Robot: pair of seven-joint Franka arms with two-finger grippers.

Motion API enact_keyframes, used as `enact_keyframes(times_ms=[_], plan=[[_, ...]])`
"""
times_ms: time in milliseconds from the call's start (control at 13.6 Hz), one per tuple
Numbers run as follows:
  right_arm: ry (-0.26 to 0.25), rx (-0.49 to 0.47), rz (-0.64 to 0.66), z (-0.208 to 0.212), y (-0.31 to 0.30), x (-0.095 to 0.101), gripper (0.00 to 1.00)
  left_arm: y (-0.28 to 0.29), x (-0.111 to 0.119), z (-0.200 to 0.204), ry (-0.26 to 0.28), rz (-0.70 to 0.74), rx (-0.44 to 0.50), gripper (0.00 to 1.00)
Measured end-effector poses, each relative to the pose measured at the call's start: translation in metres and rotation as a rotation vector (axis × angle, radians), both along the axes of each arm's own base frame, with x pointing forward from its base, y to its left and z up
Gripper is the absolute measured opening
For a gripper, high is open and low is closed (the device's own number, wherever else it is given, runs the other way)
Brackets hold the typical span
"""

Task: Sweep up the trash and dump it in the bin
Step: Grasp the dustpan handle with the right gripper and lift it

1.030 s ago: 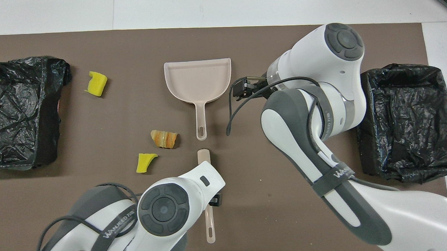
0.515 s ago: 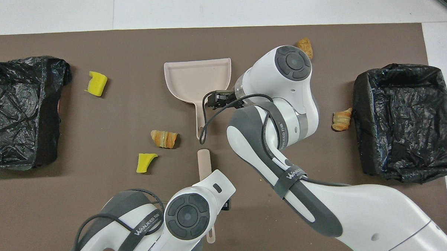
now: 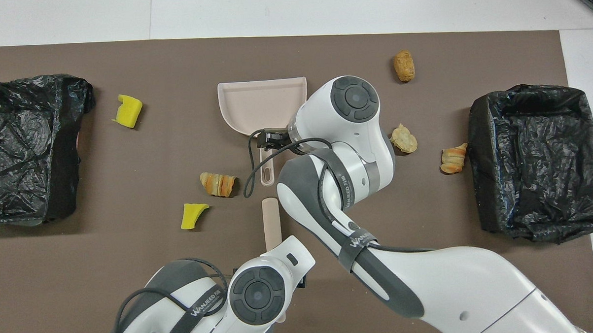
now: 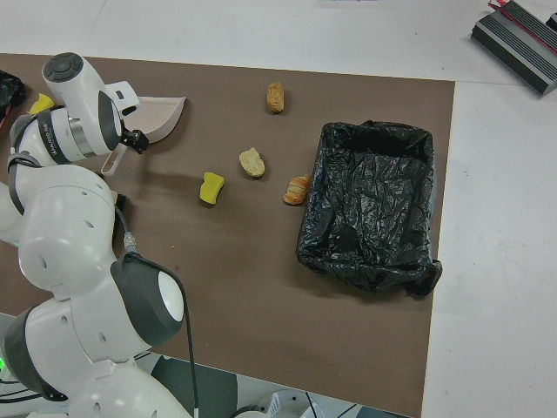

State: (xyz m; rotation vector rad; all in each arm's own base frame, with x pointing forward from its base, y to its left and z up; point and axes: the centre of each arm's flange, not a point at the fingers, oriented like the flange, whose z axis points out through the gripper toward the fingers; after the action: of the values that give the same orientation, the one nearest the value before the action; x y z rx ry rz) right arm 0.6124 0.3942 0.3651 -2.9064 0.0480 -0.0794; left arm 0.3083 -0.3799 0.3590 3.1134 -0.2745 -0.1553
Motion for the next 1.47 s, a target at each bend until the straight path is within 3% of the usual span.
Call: enact_keyframes(times_ms=[294, 368, 515, 662, 956, 1251, 1324, 1471], plan=[[-0.010, -0.029, 0.027, -0.011, 0.016, -0.008, 0.93, -0.002, -0.006, -0.003, 0.013, -0.004, 0.000, 0.97], [-0.012, -0.033, 0.034, -0.012, 0.019, -0.010, 0.80, -0.002, -0.007, -0.004, 0.015, -0.003, 0.000, 0.97], [-0.020, -0.040, 0.045, -0.011, 0.022, -0.012, 0.52, -0.003, -0.009, -0.004, 0.016, -0.008, 0.001, 0.78], [-0.032, -0.053, 0.059, -0.011, 0.025, -0.014, 0.31, -0.005, -0.014, -0.005, 0.019, -0.016, 0.002, 0.74], [-0.039, -0.065, 0.060, -0.008, 0.021, -0.011, 0.31, -0.002, -0.017, -0.007, 0.022, -0.017, 0.006, 0.68], [-0.039, -0.055, -0.013, 0.023, -0.024, 0.011, 0.31, 0.000, -0.019, -0.009, 0.026, -0.017, 0.010, 0.65], [-0.028, -0.054, -0.023, 0.037, -0.036, 0.013, 0.31, 0.001, -0.019, -0.009, 0.027, -0.017, 0.011, 0.59], [-0.001, -0.068, -0.008, 0.066, -0.057, 0.011, 0.31, 0.001, -0.019, -0.008, 0.027, -0.017, 0.010, 0.32]])
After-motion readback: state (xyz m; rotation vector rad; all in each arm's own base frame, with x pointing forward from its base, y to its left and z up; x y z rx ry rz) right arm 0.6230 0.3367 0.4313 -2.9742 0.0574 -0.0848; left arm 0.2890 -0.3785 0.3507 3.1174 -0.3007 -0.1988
